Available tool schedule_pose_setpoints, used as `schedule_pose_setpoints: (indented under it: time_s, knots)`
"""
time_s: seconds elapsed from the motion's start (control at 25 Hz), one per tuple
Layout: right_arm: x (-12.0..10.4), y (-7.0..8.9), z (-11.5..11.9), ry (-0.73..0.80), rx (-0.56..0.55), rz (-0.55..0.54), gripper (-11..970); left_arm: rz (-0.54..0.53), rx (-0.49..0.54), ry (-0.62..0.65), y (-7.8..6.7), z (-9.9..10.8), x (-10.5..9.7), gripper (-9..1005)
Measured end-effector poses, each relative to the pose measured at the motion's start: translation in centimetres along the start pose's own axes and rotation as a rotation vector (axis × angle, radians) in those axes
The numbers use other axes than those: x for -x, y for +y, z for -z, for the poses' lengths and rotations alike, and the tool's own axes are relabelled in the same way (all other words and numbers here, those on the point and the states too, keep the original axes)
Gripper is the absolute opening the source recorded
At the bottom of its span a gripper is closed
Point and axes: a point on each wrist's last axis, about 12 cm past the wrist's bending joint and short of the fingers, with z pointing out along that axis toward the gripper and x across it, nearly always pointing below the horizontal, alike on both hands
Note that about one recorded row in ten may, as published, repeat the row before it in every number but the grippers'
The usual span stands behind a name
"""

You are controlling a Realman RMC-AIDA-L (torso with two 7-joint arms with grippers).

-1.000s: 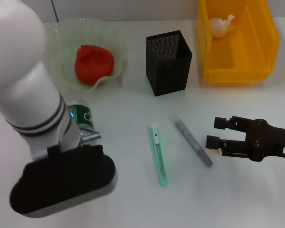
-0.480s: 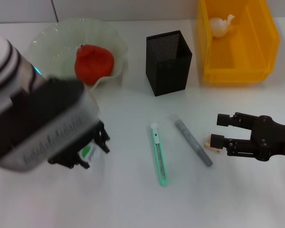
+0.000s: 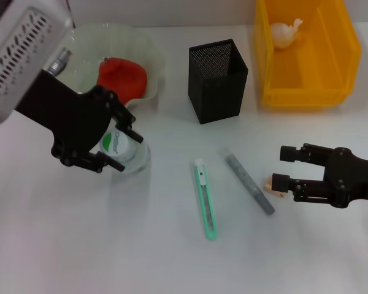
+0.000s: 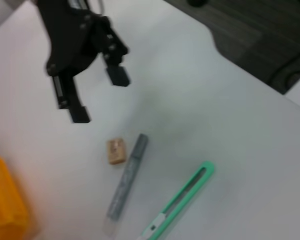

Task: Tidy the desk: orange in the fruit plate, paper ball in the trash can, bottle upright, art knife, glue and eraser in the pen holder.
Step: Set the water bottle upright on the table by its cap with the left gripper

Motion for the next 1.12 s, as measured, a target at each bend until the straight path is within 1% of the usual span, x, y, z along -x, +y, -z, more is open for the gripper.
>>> schedule_pose_setpoints:
  time_s: [0.04,0.08,0.12,0.28,0.32,0.44,0.64,0.88,1.12]
  knots:
    - [0.0,0.0,0.0,0.001,0.000,0.001,828,0.039,0.040,-0.016,-0.2,0.5,-0.7,431]
    - [0.0,0.0,0.0,0.001,0.000,0.001,828,0.039,0.040,-0.016,-0.2,0.5,-0.7,432]
    - [0.1,0.0,0.0,0.001,0.001,0.002,828,0.072,0.069,-0.023,-0.4,1.0,-1.1,433]
    - [0.1,0.0,-0.1,0.005,0.001,0.007,828,0.093,0.082,-0.025,-0.5,1.3,-1.2,436]
    - [0.2,0.0,0.0,0.006,0.001,0.007,828,0.128,0.102,-0.025,-0.6,1.7,-1.4,437]
    - [0.2,-0.1,0.0,0.009,0.001,0.012,827,0.157,0.105,-0.021,-0.6,2.0,-1.3,440]
    - [0.3,-0.1,0.1,0.013,-0.001,0.017,827,0.227,0.100,-0.003,0.0,2.3,-1.0,444]
    - [0.5,-0.3,0.3,0.019,-0.006,0.023,827,0.257,0.106,0.016,0.4,2.7,-0.8,449]
    - [0.4,-0.4,0.3,0.033,-0.012,0.029,827,0.308,0.071,0.052,0.7,2.5,-1.0,454]
